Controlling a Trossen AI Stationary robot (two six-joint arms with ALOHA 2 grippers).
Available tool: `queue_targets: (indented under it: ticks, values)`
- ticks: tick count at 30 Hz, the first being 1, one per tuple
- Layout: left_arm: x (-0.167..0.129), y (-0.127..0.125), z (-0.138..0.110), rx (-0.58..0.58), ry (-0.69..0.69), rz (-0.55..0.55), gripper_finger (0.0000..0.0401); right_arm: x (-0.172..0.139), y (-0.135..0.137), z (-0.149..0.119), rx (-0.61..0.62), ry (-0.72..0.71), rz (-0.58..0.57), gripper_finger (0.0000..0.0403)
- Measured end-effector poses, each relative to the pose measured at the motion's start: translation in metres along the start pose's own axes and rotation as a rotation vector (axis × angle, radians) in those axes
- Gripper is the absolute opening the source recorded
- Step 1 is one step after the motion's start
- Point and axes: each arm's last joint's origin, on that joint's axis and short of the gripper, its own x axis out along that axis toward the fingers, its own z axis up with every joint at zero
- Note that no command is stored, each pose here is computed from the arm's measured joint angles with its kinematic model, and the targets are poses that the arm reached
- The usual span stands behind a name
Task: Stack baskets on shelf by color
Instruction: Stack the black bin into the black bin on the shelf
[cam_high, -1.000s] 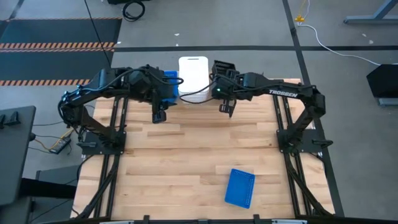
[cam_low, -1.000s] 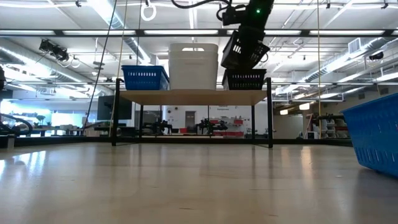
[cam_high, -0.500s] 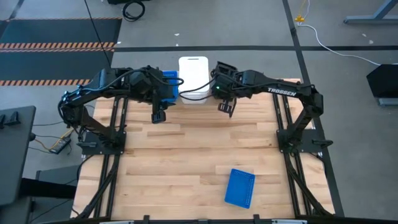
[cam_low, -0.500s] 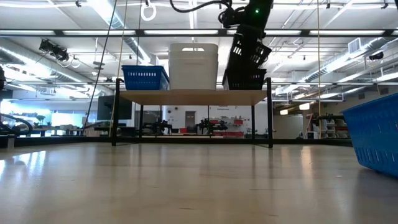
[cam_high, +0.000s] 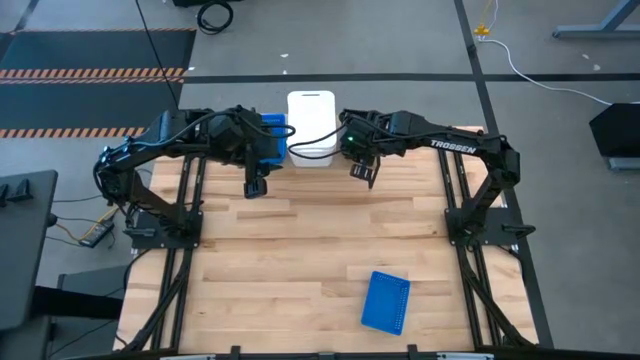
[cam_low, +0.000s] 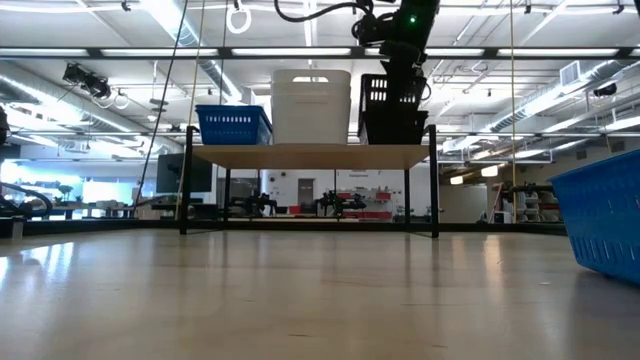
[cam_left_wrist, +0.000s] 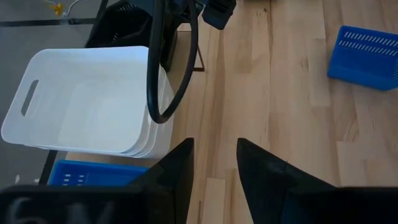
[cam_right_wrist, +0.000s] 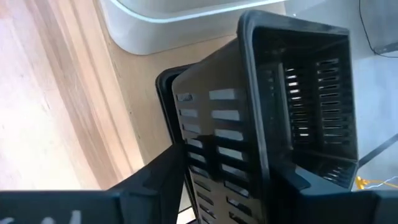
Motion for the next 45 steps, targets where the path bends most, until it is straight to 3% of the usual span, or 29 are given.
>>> queue_targets:
  ticks: [12,22,28,45]
  values:
    - [0.000,0.000,0.000,-0.012,0.000,-0.001,0.0128,-0.003,0.006,0.000,-0.100,0.000,-0.023,0.0165]
    - [0.000,0.000,0.000,-0.013,0.001,0.000,0.0128,-0.007,0.014,0.000,-0.173,-0.005,-0.080,0.0058]
    - [0.000,0.000,0.000,-0.013,0.000,0.000,0.0128,-0.007,0.014,0.000,-0.174,-0.004,-0.081,0.0026]
    - [0.002,-0.001,-0.001,-0.015,0.009,-0.003,0.0128,0.000,-0.002,0.002,-0.114,-0.019,-0.049,0.0107]
